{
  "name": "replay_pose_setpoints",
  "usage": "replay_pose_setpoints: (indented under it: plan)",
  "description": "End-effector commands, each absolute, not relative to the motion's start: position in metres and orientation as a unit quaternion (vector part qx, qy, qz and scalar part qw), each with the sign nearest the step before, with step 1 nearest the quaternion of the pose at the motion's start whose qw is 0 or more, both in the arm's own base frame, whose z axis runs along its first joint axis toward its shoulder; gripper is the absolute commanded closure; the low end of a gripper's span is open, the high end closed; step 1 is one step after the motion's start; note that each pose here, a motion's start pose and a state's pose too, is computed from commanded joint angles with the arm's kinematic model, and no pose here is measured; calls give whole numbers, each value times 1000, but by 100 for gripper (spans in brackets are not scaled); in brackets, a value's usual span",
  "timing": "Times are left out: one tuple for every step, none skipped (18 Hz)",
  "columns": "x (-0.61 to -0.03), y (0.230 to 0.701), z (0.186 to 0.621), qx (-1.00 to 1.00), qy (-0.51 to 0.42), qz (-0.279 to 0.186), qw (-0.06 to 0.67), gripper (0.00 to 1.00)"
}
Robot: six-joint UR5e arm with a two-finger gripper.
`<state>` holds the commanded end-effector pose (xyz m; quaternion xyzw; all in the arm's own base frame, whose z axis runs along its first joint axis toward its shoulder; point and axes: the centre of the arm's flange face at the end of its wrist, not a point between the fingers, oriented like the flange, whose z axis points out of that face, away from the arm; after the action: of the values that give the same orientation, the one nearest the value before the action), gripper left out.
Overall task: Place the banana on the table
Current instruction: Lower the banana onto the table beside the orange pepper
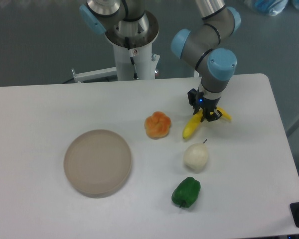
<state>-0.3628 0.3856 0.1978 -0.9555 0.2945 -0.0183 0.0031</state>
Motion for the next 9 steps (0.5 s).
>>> replay_pose_setpoints:
  plan:
    - [-362, 386, 198, -955, 295, -18, 3, 61]
    - [-363, 386, 198, -955, 295, -18, 3, 58]
    - [-363, 386, 198, -955, 295, -18, 3, 58]
    - [-363, 386, 198, -955, 295, -18, 3, 58]
    - [-363, 386, 198, -955, 295, -18, 4, 58]
    - [-363, 386, 198, -955, 295, -18, 3, 58]
    - [-363, 386, 198, -955, 296, -18, 3, 58]
    - [-363, 386, 198, -955, 295, -18, 3, 57]
    - [-363, 386, 198, -955, 295, -18, 4, 54]
